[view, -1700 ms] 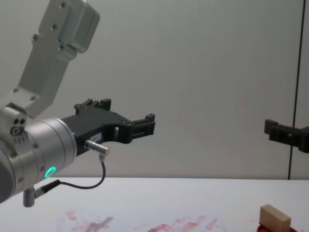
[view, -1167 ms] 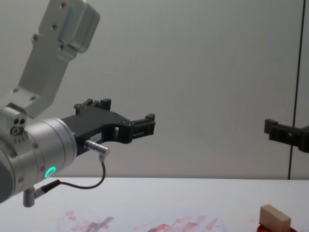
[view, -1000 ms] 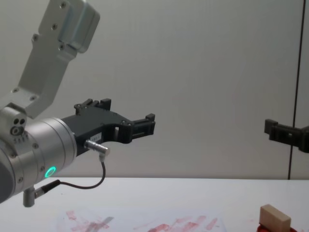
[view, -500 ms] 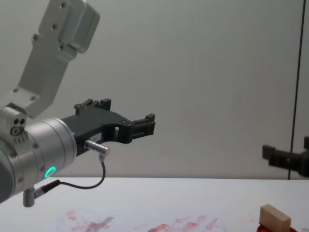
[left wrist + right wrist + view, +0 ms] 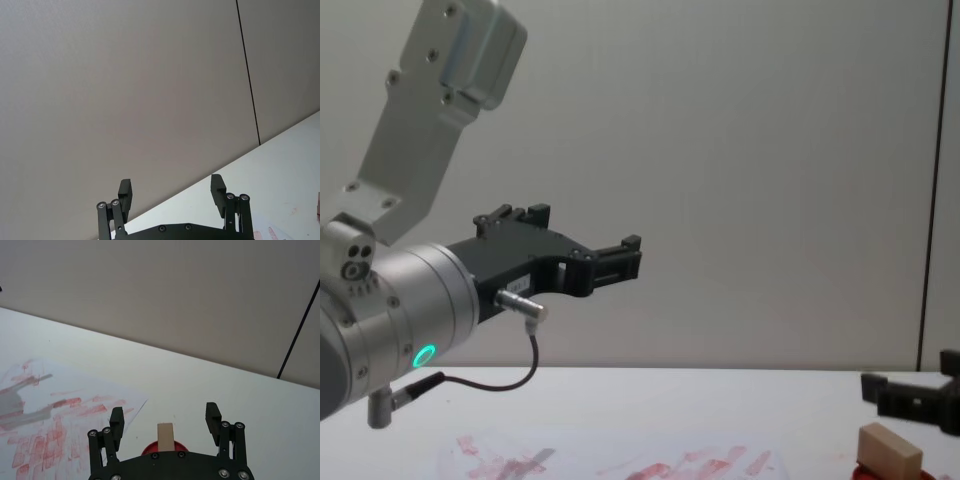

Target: Use the one hand to pick up the stamp and affix it onto the A4 paper.

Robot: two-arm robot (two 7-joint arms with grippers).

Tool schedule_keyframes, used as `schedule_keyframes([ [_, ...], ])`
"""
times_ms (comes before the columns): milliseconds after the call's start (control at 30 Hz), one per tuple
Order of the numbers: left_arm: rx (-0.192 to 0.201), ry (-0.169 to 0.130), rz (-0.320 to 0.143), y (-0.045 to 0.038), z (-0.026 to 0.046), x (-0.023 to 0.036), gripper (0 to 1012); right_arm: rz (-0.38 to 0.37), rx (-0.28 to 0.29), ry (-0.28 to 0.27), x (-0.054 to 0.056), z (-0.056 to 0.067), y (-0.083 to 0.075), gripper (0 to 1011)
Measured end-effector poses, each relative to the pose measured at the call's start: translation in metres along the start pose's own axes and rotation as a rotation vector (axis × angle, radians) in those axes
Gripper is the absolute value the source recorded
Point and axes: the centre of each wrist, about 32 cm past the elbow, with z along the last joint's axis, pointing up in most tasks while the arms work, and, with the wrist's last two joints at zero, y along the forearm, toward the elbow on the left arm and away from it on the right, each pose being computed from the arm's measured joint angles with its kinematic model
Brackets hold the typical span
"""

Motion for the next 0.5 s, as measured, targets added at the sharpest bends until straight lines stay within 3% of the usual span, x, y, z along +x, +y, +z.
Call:
schedule_keyframes([
  [500, 0.000, 0.000, 0.000, 0.0000, 0.0000, 0.0000, 1002, 0.010, -0.086, 0.024, 0.003, -0.014, 0.007, 1001],
])
